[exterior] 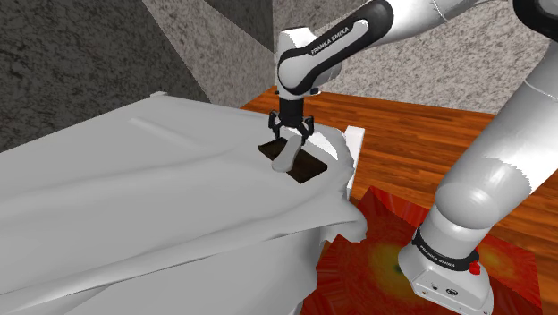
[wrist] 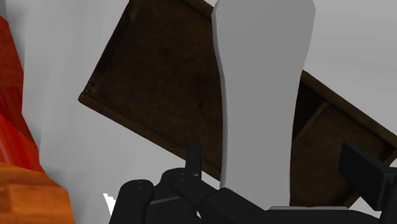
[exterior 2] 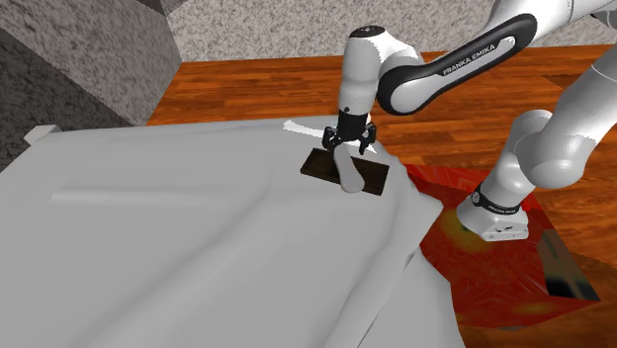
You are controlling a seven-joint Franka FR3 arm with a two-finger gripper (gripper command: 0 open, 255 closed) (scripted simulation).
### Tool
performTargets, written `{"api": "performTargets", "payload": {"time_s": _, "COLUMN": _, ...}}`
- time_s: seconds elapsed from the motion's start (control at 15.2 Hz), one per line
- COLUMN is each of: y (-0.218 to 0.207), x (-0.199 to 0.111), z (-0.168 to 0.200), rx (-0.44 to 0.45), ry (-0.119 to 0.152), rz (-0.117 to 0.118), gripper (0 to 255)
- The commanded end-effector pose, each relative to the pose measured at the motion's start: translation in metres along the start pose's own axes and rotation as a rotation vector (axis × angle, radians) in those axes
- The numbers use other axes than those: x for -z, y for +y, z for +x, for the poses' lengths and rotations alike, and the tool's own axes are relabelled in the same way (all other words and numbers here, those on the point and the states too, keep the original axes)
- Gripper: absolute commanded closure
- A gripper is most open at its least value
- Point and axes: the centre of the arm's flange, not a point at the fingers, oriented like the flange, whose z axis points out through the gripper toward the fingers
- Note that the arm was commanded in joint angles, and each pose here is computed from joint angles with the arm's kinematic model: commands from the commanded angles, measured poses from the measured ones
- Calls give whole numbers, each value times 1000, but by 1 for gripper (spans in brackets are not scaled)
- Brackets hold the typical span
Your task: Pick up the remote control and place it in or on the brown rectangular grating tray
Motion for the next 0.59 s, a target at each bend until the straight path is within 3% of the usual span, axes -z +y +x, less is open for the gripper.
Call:
{"api": "performTargets", "payload": {"time_s": 0.0, "y": 0, "x": 23, "z": 0, "rx": 0, "ry": -1, "rz": -1, "gripper": 0}}
{"api": "performTargets", "payload": {"time_s": 0.53, "y": 0, "x": 33, "z": 0, "rx": 0, "ry": -1, "rz": -1, "gripper": 0}}
